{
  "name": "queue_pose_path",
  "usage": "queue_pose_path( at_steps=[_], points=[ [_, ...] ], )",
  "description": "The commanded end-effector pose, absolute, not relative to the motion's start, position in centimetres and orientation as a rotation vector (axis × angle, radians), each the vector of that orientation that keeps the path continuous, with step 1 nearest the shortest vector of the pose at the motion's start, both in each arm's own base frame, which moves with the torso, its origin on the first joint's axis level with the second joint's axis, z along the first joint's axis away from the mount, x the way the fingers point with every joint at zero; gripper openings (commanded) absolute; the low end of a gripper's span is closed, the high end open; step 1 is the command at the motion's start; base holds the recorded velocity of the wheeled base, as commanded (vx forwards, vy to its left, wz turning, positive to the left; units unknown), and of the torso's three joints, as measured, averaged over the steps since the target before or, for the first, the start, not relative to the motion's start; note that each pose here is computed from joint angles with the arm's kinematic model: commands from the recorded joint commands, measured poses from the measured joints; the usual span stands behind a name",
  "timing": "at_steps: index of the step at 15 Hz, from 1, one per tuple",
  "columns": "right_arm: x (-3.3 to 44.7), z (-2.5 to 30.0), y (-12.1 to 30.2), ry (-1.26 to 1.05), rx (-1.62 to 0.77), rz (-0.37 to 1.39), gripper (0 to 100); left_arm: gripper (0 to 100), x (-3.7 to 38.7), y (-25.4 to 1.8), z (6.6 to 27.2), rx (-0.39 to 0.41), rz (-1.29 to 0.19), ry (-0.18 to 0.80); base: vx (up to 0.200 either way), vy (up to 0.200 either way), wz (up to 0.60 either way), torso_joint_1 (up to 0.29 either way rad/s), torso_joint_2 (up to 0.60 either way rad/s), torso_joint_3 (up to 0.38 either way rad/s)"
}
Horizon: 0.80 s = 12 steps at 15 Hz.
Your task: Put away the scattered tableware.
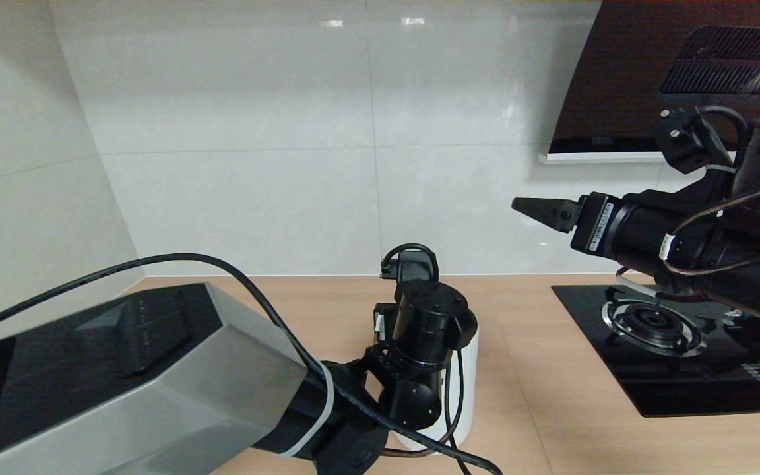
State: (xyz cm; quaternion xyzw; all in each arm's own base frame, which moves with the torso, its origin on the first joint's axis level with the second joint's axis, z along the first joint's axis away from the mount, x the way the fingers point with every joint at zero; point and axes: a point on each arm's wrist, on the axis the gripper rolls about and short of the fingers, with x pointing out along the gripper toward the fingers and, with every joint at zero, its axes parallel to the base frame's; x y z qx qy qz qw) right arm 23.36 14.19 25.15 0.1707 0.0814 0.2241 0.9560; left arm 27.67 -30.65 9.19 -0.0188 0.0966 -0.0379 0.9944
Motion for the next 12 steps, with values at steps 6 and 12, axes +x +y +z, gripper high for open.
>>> queue_pose_path(
  at_steps=[6,12],
  points=[
    [23.4,25.0,14.2,0.169,0.346,0.456,100,100,27.5,-30.6,9.6,-0.045,-0.077,0.187,0.0,0.0,0.0,0.0,0.0,0.0],
    [23.4,25.1,14.2,0.162,0.348,0.454,100,100,25.6,-28.7,15.8,-0.147,-0.114,0.096,0.0,0.0,0.0,0.0,0.0,0.0]
  ],
)
